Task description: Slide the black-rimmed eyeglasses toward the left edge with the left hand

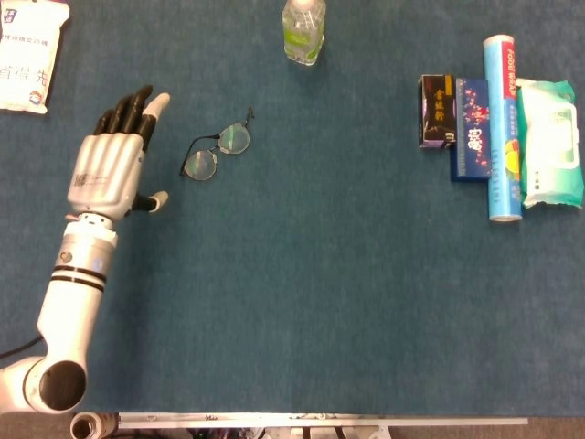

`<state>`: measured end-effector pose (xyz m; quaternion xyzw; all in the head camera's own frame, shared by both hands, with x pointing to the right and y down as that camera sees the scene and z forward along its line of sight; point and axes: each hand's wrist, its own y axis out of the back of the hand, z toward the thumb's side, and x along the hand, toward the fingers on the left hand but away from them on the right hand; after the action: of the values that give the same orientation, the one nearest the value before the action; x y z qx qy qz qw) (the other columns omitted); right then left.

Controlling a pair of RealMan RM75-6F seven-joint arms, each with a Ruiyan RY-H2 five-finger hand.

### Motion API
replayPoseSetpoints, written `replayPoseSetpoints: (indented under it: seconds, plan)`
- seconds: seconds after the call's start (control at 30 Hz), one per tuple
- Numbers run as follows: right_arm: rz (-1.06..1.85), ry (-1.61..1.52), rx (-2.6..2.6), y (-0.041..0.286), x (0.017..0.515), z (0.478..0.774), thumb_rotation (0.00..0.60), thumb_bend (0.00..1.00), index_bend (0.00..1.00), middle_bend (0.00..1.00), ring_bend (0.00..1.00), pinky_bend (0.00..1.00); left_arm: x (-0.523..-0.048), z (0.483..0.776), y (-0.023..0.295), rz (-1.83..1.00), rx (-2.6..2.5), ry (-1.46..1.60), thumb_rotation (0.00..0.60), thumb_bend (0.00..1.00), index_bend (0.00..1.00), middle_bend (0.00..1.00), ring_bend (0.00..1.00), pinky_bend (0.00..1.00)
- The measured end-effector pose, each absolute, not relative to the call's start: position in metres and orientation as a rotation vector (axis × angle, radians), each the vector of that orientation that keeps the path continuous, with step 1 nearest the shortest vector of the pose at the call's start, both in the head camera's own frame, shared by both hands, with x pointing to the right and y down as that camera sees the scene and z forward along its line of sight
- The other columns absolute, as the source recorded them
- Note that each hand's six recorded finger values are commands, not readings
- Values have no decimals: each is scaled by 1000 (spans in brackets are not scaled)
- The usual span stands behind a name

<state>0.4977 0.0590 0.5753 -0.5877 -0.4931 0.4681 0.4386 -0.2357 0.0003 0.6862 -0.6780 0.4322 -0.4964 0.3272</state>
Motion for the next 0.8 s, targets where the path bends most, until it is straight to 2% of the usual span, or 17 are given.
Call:
replayPoseSetpoints:
  seconds: [0.8]
  plan:
    - [1162, -1232, -1465, 57, 500, 574, 600, 350, 532, 439, 245, 213, -206, 723, -28, -1330, -1738, 1200, 600, 37, 0, 0, 0, 85]
